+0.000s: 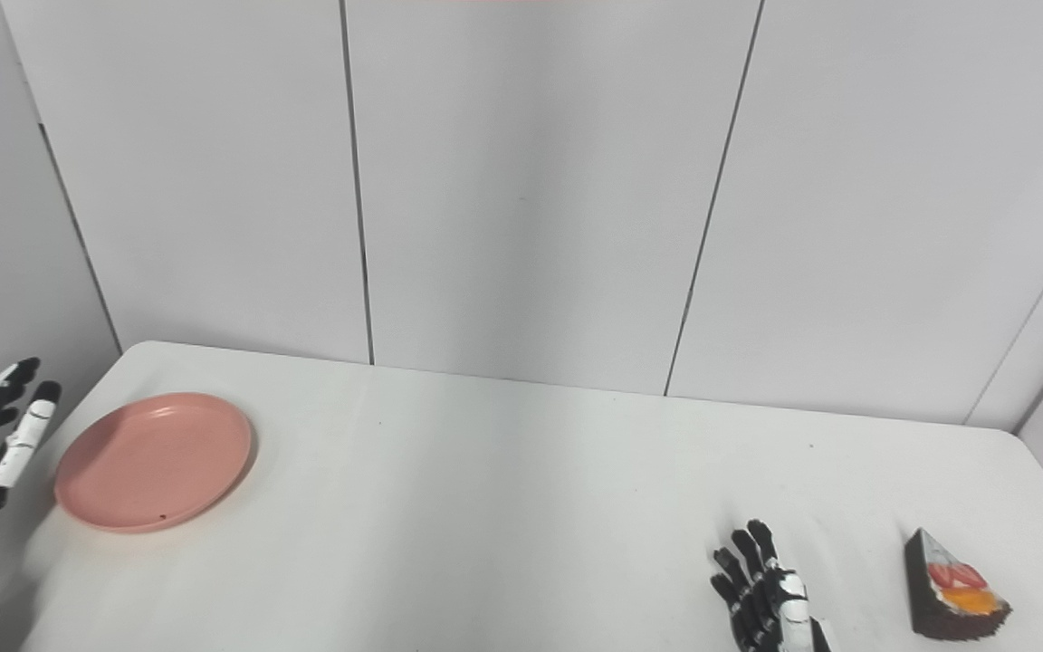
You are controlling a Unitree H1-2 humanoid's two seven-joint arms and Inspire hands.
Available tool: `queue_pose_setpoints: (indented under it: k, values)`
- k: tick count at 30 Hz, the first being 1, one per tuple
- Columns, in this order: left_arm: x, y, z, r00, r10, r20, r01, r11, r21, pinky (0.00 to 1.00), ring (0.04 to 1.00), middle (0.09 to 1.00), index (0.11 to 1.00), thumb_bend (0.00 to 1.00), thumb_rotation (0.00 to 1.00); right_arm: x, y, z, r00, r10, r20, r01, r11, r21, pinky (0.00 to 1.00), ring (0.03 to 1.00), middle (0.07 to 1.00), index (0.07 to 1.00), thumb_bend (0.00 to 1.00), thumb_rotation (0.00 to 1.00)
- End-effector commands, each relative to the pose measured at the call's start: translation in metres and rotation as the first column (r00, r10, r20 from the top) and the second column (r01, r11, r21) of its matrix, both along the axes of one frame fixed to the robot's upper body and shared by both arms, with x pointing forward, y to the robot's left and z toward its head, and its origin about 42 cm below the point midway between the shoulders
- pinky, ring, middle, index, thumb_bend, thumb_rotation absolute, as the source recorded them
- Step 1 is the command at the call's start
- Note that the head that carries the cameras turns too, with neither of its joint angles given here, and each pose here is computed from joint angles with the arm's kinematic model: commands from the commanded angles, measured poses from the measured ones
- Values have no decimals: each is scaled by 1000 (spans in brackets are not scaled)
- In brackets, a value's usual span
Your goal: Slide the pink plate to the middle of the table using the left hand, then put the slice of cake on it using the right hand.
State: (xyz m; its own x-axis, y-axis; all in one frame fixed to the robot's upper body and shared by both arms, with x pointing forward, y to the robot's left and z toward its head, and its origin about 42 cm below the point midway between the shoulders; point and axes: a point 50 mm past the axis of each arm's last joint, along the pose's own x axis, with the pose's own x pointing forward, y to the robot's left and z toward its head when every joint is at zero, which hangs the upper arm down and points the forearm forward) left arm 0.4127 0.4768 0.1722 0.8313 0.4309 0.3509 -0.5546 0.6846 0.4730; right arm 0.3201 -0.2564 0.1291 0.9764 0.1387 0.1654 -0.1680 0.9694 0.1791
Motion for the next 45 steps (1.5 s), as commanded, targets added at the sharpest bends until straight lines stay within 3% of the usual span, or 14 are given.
queue_pose_setpoints:
  k: [1, 7, 14, 16, 20, 24, 34, 40, 45]
  values:
    - [3, 5, 19, 998, 1, 66, -1, 1000, 1, 827, 879, 880, 809, 660, 981, -8, 1, -9, 999, 8, -48, -8, 1000, 9, 959, 947, 976, 1000, 703, 1000]
    - [-1, 2, 4, 999, 0, 43, 4, 997, -75, 835, 850, 858, 819, 691, 967, -9, 1, -8, 999, 12, -48, -11, 1000, 14, 961, 953, 979, 1000, 702, 1000]
    - [1, -10, -9, 995, -74, 62, 87, 965, -246, 868, 837, 803, 818, 774, 998, -8, 0, -8, 999, 12, -44, -12, 1000, 10, 956, 955, 983, 1000, 706, 1000]
    - [2, -15, -11, 993, -100, 67, 115, 951, -288, 834, 827, 798, 822, 785, 1000, -8, 0, -9, 999, 9, -44, -9, 1000, 8, 952, 951, 980, 1000, 711, 1000]
    - [4, -29, -16, 989, -138, 54, 149, 934, -325, 823, 825, 794, 825, 748, 1000, -8, 0, -9, 999, 9, -46, -8, 1000, 8, 952, 947, 976, 995, 721, 1000]
    - [7, -42, -19, 986, -164, 30, 165, 927, -337, 811, 827, 800, 823, 786, 998, -10, 1, -7, 999, 9, -45, -9, 1000, 3, 951, 950, 977, 1000, 732, 1000]
    - [22, -73, -28, 959, -278, -62, 240, 907, -347, 821, 836, 819, 847, 792, 1000, -10, 2, -6, 999, 12, -40, -12, 1000, 2, 961, 955, 979, 1000, 727, 1000]
    - [27, -87, -28, 941, -332, -61, 288, 884, -368, 832, 849, 833, 860, 815, 998, -9, 3, -6, 999, 13, -39, -13, 1000, 0, 957, 949, 971, 1000, 745, 1000]
    - [28, -100, -25, 927, -368, -68, 322, 878, -355, 768, 813, 814, 852, 824, 1000, -10, 3, -6, 999, 10, -43, -10, 1000, 3, 934, 934, 963, 993, 754, 1000]
